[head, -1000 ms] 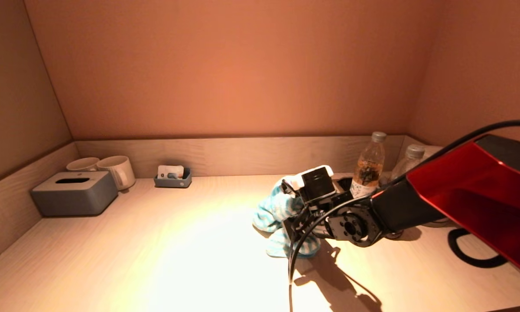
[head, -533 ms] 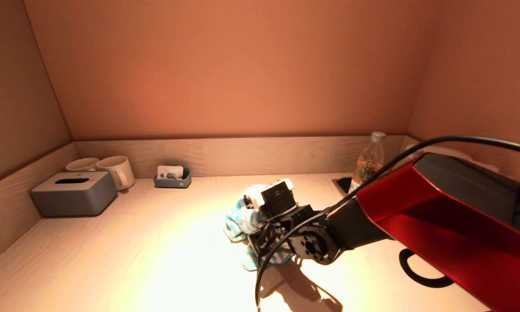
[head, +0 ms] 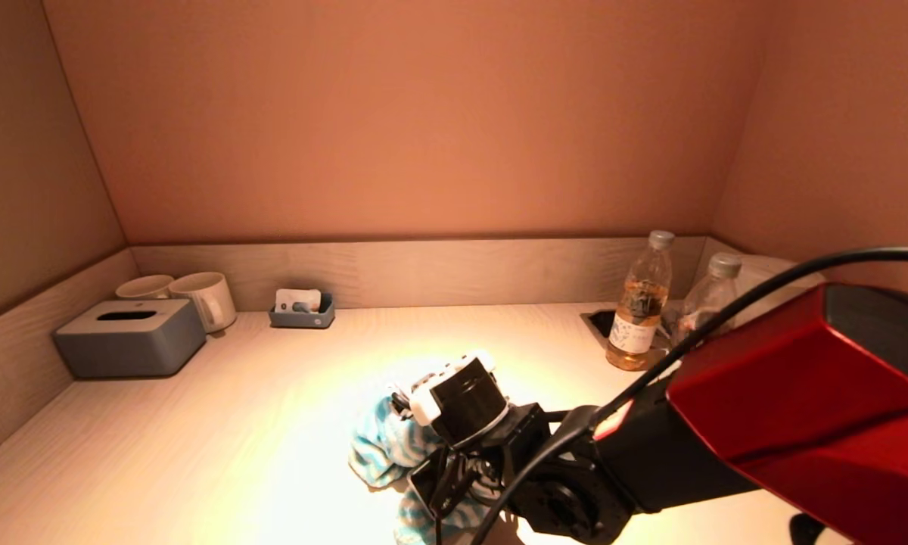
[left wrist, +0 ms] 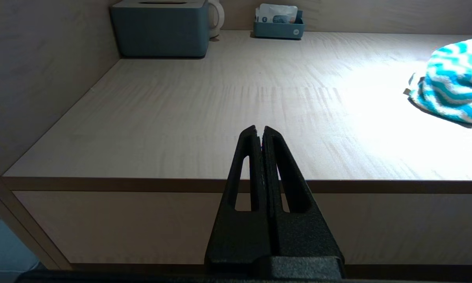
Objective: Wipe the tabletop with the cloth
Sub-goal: Sweep the stains on the table
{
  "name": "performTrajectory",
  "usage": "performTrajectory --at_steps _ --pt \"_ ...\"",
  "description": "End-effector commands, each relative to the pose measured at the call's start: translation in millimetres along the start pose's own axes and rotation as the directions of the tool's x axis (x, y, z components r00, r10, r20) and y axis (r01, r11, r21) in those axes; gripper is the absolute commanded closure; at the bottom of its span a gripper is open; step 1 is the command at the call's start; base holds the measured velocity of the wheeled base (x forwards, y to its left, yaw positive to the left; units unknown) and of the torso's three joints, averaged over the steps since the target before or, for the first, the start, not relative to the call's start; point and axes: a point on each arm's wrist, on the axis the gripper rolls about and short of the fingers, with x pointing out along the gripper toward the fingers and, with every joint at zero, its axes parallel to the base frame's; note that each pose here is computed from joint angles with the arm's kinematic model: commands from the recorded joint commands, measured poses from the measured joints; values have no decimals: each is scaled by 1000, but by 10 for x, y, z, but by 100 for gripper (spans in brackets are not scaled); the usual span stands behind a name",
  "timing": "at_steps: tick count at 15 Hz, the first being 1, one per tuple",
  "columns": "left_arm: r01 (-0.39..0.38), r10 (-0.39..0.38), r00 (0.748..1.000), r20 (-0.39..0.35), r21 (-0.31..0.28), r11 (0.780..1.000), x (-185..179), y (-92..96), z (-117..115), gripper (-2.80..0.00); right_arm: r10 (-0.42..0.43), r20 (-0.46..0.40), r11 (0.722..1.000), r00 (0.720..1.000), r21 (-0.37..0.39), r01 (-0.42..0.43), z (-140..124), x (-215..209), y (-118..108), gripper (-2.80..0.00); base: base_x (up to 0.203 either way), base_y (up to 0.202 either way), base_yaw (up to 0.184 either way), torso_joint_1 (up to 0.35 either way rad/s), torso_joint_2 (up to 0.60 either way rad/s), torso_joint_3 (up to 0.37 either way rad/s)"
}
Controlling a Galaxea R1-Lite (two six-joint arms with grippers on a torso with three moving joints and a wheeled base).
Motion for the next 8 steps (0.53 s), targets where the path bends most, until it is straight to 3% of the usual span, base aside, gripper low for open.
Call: performTrajectory --at_steps 1,5,8 --pt "-1 1 1000 -1 -1 1000 1 0 1 0 -15 -13 1000 1000 11 15 -105 -162 -89 0 0 0 0 0 0 0" --pt "-1 1 1000 1 -1 1000 0 0 0 0 -113 -44 988 993 103 117 -343 -190 -564 0 0 0 0 0 0 0" --pt "-1 1 1000 1 -1 1000 0 0 0 0 -213 -52 955 976 201 219 -333 -22 -1067 0 0 0 0 0 0 0"
